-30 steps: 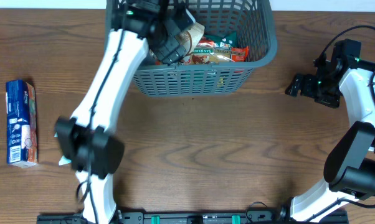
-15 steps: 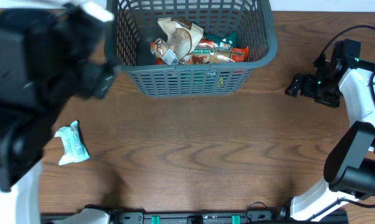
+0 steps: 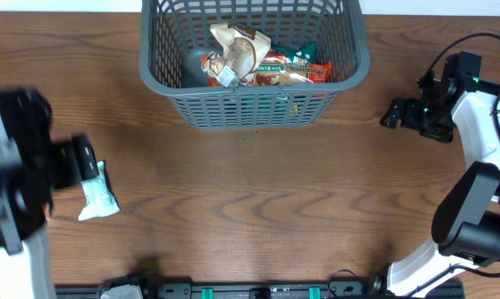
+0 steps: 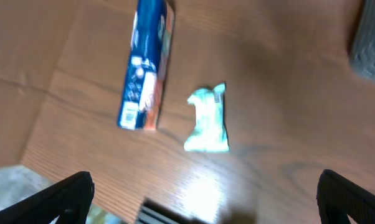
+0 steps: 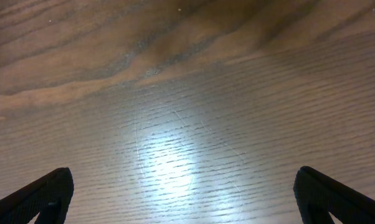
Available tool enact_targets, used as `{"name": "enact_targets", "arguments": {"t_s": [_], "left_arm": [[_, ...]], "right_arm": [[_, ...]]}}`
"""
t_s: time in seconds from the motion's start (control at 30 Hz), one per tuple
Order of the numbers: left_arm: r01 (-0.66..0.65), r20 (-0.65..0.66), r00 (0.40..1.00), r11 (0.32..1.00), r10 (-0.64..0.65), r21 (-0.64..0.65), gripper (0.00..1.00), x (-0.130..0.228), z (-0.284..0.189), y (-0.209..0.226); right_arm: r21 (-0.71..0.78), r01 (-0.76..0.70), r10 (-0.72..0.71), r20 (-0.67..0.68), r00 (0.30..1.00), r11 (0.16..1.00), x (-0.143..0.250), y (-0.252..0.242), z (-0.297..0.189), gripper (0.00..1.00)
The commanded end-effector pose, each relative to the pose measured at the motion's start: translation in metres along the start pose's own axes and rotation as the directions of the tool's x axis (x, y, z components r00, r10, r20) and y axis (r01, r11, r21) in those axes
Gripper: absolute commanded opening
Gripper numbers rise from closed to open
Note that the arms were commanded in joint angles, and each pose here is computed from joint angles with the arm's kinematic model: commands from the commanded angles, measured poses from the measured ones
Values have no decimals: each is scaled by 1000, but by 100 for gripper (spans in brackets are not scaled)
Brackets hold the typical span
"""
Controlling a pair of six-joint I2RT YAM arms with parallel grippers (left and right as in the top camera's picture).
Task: Pack container
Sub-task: 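Return the left gripper to the mint-green snack and grasp it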
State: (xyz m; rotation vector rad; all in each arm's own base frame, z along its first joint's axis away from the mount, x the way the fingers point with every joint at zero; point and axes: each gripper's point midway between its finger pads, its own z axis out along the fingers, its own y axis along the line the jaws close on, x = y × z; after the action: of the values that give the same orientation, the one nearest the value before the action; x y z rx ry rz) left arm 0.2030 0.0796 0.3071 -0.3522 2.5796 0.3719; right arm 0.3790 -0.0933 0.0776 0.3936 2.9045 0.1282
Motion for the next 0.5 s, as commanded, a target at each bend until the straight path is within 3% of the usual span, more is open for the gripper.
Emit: {"name": "enact_targets", "arguments": {"t_s": [0.0, 0.23, 0.47], "left_arm": [[33, -30, 999, 999, -32, 33, 98, 37, 14, -7], [73, -119, 991, 990, -58, 123, 98, 69, 81, -34], [208, -195, 961, 977, -196, 41, 99, 71, 158, -24]], "right_arm": [[-7, 26, -26, -1, 1000, 1000, 0, 4, 1, 99], [-7, 26, -26, 0, 1000, 1000, 0, 4, 1, 99], [-7, 26, -26, -2, 1000, 1000, 1, 4, 1, 99]]}}
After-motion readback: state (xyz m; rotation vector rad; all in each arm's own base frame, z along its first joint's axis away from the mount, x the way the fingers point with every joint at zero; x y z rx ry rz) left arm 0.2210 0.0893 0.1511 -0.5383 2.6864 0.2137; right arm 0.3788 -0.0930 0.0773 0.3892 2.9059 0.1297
